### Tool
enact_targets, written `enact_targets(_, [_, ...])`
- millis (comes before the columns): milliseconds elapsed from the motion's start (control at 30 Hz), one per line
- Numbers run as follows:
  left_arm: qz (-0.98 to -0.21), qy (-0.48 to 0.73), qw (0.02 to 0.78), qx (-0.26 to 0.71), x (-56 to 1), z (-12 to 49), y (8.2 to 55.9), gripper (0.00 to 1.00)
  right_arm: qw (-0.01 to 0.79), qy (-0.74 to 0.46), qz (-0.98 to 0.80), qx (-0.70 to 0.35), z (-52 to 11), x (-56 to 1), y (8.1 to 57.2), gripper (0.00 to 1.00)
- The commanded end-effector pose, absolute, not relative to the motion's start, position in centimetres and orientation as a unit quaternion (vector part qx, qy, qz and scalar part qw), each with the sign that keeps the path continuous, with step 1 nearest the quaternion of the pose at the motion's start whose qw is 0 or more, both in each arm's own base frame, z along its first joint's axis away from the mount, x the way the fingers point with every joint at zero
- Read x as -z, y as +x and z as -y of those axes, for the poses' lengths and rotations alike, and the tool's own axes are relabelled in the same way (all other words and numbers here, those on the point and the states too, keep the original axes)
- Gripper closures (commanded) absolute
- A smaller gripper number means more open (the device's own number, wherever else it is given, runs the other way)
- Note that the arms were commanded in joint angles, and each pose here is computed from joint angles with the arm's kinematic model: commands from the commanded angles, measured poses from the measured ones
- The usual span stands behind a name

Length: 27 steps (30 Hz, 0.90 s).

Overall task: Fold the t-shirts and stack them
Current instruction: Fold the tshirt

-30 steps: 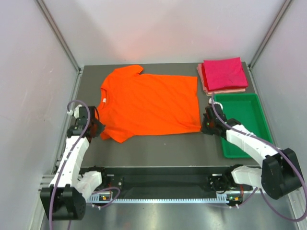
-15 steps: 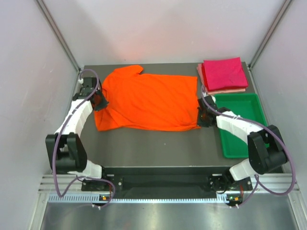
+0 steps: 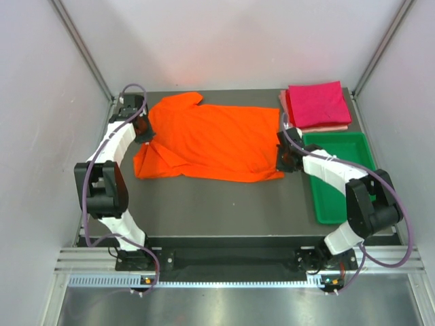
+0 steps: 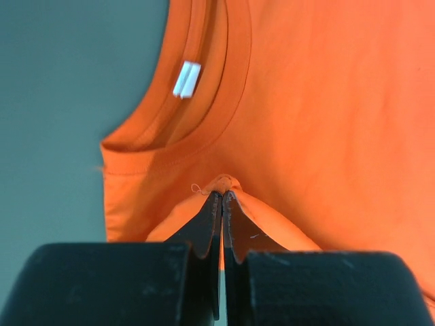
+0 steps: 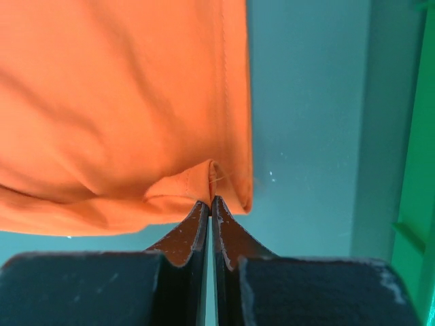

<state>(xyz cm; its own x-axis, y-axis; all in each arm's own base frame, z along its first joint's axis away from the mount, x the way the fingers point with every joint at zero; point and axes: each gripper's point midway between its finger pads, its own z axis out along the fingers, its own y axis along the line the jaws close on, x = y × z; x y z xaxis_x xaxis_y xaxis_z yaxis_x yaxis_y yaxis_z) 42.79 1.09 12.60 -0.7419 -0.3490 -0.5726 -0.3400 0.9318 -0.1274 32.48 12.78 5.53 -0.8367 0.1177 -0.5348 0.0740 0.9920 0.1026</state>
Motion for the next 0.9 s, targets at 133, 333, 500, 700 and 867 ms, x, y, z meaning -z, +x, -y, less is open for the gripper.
enact_targets(133, [-0.928, -0.165, 0.335, -0.013, -14.4, -2.1, 45.7, 1.0, 0.305, 0.059, -0.95, -0.032, -13.1, -7.2, 35.1, 1.0])
enact_targets(333, [-0.931, -0.16, 0.327, -0.034, -13.7, -2.8, 46.9, 1.0, 0.302, 0.072, -0.951, -0.014, -12.2, -7.6, 35.8, 1.0])
enact_targets(500, [-0.928, -0.159, 0.334, -0.046, -14.3, -3.3, 48.0, 1.0, 0.297, 0.086, -0.951, -0.008, -11.3, -7.6, 36.3, 1.0])
enact_targets(700, [-0.933, -0.139, 0.33, -0.035, -12.8, -2.8, 49.5, 1.0, 0.3, 0.083, -0.95, -0.016, -11.7, -7.8, 37.9, 1.0])
enact_targets(867, [-0.936, -0.136, 0.319, -0.055, -11.9, -3.5, 49.9, 1.0, 0.297, 0.088, -0.951, -0.008, -11.3, -7.4, 38.8, 1.0])
